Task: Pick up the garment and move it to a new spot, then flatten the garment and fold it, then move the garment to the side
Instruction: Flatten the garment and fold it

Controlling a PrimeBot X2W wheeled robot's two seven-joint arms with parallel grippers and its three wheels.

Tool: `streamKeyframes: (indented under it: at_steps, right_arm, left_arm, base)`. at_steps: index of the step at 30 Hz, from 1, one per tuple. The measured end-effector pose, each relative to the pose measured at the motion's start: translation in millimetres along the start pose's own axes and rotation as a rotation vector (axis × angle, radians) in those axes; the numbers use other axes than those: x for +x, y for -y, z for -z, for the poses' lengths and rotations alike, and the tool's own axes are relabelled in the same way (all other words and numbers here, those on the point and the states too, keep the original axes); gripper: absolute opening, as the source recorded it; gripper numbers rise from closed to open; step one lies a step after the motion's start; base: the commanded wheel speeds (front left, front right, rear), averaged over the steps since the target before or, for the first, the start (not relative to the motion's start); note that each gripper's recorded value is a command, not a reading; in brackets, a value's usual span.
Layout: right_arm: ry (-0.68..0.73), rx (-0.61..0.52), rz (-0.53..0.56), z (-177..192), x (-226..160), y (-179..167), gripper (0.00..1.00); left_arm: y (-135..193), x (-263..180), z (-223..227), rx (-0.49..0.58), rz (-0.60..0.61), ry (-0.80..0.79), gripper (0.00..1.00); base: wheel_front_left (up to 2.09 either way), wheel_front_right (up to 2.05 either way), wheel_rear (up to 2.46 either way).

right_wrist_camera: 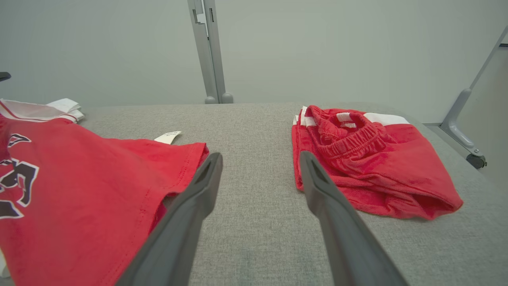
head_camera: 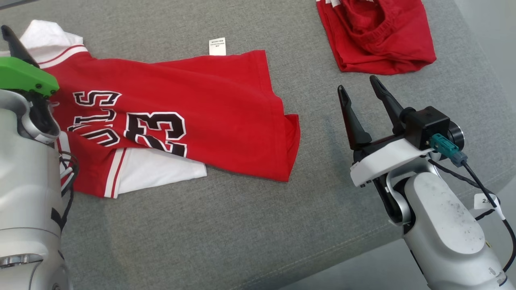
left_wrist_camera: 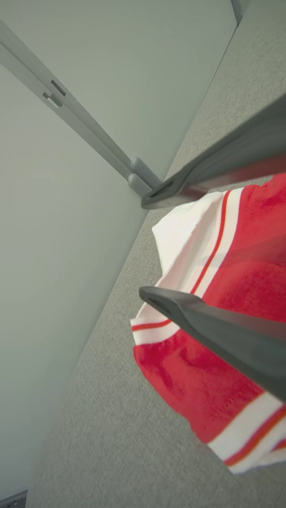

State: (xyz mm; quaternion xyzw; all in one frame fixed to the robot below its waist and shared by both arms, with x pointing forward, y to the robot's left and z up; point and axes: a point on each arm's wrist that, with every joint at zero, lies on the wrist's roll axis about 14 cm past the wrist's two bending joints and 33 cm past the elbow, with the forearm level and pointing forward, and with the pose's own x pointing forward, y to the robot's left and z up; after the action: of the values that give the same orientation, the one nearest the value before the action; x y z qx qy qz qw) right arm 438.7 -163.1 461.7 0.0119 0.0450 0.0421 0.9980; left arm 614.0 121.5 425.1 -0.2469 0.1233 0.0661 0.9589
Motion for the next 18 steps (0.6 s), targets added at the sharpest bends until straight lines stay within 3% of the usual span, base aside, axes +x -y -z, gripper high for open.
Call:
streamKeyframes:
  at_steps: [8, 13, 18]
  right_arm:
    - [0.007, -0.001, -0.034, 1.5, 9.4, -9.6, 1.00]
    - [0.023, 0.005, -0.050, -2.8, 11.6, -16.9, 1.00]
    - [0.022, 0.017, -0.054, -3.1, 5.4, -22.0, 1.00]
  left_arm:
    - [28.8, -13.6, -30.2, 0.049, 0.091, 0.084, 1.00]
    - [51.9, -39.2, -33.0, 0.046, 0.214, 0.098, 1.00]
    - [31.3, -76.3, -4.5, 0.033, 0.243, 0.029, 1.00]
  base:
    - [0.00, 0.00, 0.00]
    - [0.00, 0.00, 0.00]
    - [0.00, 0.00, 0.00]
